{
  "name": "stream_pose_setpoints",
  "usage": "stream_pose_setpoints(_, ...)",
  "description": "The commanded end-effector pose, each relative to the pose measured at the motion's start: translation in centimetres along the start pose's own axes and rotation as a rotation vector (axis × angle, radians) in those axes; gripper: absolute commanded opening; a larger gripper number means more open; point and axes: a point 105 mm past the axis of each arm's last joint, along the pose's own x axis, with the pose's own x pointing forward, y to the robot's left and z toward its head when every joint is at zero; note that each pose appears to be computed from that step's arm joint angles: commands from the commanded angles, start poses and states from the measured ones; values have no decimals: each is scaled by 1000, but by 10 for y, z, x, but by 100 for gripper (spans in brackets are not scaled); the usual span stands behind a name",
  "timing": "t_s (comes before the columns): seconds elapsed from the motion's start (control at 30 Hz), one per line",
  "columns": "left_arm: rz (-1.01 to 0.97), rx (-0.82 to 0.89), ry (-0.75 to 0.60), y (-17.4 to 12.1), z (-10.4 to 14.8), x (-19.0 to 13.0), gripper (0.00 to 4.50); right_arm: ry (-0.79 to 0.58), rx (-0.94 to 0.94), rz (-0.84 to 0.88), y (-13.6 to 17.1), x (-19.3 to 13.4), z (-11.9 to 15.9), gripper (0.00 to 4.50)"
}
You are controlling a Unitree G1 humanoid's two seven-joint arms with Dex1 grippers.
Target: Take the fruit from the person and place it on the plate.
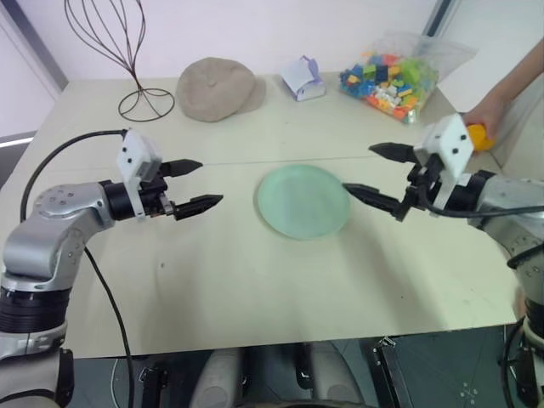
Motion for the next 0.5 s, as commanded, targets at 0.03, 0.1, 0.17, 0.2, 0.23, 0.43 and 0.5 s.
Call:
stream_pose_setpoints(0.03,25,37,-35,4,11,-5,450,-45,-17,-10,3,-8,14,441)
stream_pose_setpoints(0.1,23,38,-36,4,11,-4,450,-35,-16,1,7,-9,12,441)
stream_pose_setpoints(0.17,23,40,-37,4,11,-3,450,-25,-13,2,9,-10,10,441)
stream_pose_setpoints(0.2,24,41,-38,4,11,-3,450,-24,-11,-8,8,-10,10,441)
stream_pose_setpoints(0.23,24,42,-39,5,12,-3,450,-26,-8,-20,6,-11,10,441)
stream_pose_setpoints(0.43,24,45,-43,6,12,0,450,-120,91,-41,10,3,27,441)
stream_pose_setpoints(0.5,24,47,-45,6,13,1,450,-149,137,-53,12,11,33,441)
